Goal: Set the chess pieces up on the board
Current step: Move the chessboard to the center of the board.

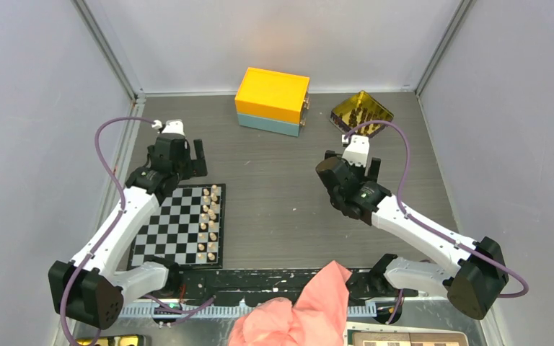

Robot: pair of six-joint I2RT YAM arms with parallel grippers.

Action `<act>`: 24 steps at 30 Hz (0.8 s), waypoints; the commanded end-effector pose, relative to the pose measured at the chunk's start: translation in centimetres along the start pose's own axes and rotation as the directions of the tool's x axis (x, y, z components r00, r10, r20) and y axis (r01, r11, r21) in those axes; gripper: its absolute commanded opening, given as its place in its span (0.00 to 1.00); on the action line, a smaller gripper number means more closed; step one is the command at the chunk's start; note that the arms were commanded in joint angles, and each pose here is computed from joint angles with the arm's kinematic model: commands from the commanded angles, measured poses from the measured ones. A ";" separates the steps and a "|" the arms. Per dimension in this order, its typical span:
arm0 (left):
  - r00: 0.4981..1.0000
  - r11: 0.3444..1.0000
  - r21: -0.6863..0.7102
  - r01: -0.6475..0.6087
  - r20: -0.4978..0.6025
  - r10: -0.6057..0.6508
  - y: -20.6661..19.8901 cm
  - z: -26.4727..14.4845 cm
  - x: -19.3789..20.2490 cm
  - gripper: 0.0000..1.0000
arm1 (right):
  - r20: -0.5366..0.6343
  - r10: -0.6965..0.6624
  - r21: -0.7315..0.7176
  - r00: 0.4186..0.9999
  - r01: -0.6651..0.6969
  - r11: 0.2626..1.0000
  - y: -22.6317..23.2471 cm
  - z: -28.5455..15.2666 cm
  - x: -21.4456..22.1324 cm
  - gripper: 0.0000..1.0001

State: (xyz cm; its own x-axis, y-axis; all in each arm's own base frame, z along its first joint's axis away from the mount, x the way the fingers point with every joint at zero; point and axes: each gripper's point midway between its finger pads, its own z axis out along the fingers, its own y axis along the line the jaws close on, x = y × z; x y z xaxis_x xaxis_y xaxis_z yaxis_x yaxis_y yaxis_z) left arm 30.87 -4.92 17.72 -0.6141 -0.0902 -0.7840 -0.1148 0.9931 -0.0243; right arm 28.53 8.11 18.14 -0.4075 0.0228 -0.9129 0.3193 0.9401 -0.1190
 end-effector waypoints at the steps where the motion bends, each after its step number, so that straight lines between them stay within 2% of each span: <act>1: 0.994 0.986 -0.146 0.075 0.093 -0.062 2.6 -2.2 -3.0 1.00 | 0.032 0.075 -0.070 0.997 -0.072 0.995 1.4 -0.4 -2.0 1.00; 3: 0.991 0.953 -0.276 0.122 0.085 -0.102 5.2 -3.0 -2.2 0.99 | 0.020 0.079 -0.134 0.997 -0.076 0.988 2.8 -0.6 -2.0 1.00; 7: 0.977 0.886 -0.418 0.199 0.021 -0.210 9.1 -3.6 0.6 0.99 | -0.022 0.105 -0.284 0.994 -0.106 0.953 6.6 -0.9 -1.7 1.00; 12: 0.901 0.771 -0.527 0.358 -0.023 -0.434 13.3 -4.6 4.6 1.00 | -0.100 0.045 -0.383 0.994 -0.080 0.920 11.7 -0.7 1.4 0.98; 16: 0.836 0.675 -0.586 0.449 0.008 -0.549 15.3 -5.5 7.1 0.96 | -0.134 -0.040 -0.434 0.990 -0.022 0.901 15.7 -1.3 4.7 0.86; 22: 0.765 0.518 -0.686 0.511 0.089 -0.637 18.0 -6.7 10.0 0.90 | -0.149 -0.115 -0.503 0.982 0.025 0.864 19.8 -2.8 8.4 0.63; 24: 0.734 0.458 -0.720 0.521 0.105 -0.671 18.7 -7.1 11.5 0.83 | -0.156 -0.122 -0.519 0.980 0.023 0.855 20.5 -3.0 9.1 0.55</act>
State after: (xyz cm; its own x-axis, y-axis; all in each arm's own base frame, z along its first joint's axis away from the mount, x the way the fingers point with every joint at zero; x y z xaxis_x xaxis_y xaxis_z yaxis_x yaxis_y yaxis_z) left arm 18.29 11.02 13.61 -0.3949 -0.6665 -0.6324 -0.8711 0.4903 0.0273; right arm 27.61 25.15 6.19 -0.6218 -0.1414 -0.7703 -0.1695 0.9845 -0.0439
